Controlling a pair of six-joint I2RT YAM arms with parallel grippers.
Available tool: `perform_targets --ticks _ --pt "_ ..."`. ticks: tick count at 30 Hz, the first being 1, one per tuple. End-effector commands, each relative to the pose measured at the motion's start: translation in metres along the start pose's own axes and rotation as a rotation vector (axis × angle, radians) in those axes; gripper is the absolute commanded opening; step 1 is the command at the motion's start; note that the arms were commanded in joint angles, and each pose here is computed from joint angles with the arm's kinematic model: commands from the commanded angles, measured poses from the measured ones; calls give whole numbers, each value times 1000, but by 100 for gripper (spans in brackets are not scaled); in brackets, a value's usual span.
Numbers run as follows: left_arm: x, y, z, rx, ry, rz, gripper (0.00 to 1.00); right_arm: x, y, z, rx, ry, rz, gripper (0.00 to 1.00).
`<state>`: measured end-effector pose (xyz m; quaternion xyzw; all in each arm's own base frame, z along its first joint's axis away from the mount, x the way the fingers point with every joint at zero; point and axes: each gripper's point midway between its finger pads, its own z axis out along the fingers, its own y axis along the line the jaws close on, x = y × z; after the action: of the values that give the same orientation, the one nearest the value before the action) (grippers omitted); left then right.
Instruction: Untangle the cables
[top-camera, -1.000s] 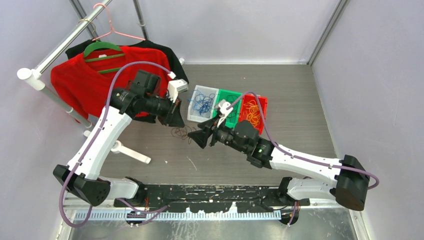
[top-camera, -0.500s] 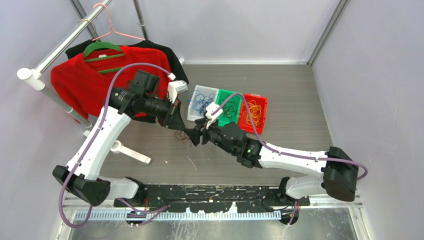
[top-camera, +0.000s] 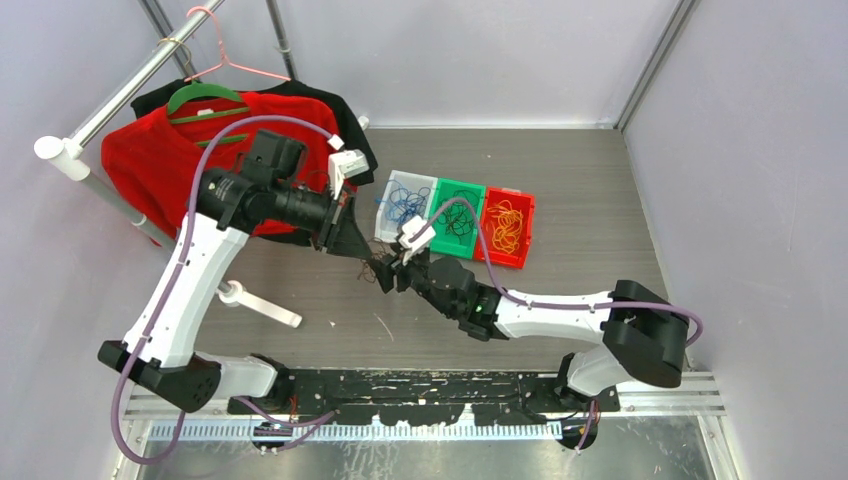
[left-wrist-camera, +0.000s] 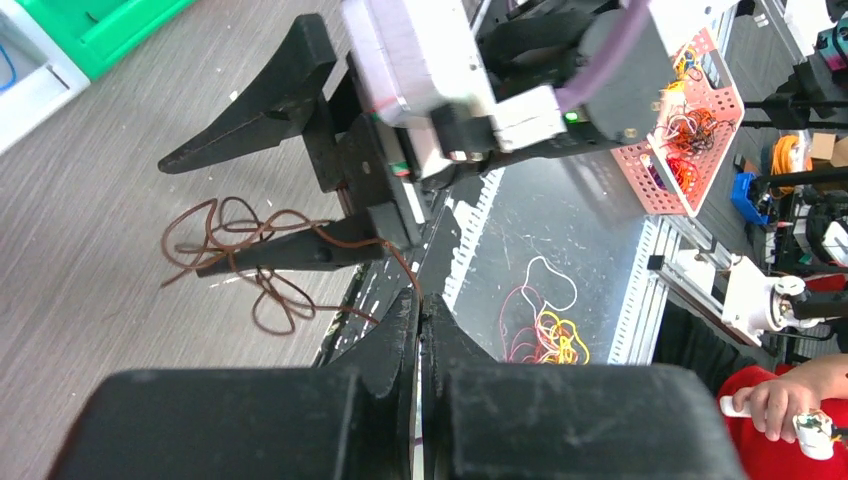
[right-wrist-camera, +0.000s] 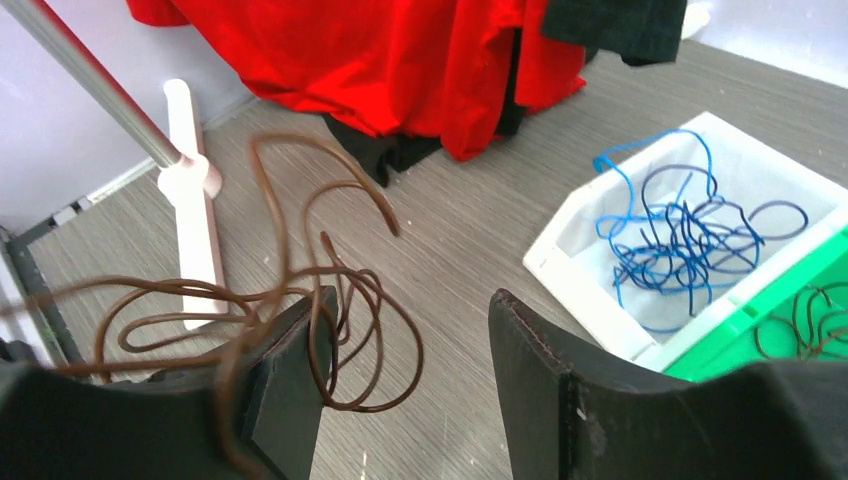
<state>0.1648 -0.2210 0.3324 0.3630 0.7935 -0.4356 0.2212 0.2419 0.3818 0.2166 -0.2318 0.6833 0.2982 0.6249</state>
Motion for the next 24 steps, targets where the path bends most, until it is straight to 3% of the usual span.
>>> perform_targets --ticks 1,21,24 --pt "-10 -29 -18 54 -43 58 0 -2 -14 -9 60 -63 45 62" --pt "-35 -46 -58 -77 -133 214 0 53 -71 -85 221 -30 170 49" --pt "-25 -26 -45 -104 -103 190 0 54 -71 -87 221 -24 181 48"
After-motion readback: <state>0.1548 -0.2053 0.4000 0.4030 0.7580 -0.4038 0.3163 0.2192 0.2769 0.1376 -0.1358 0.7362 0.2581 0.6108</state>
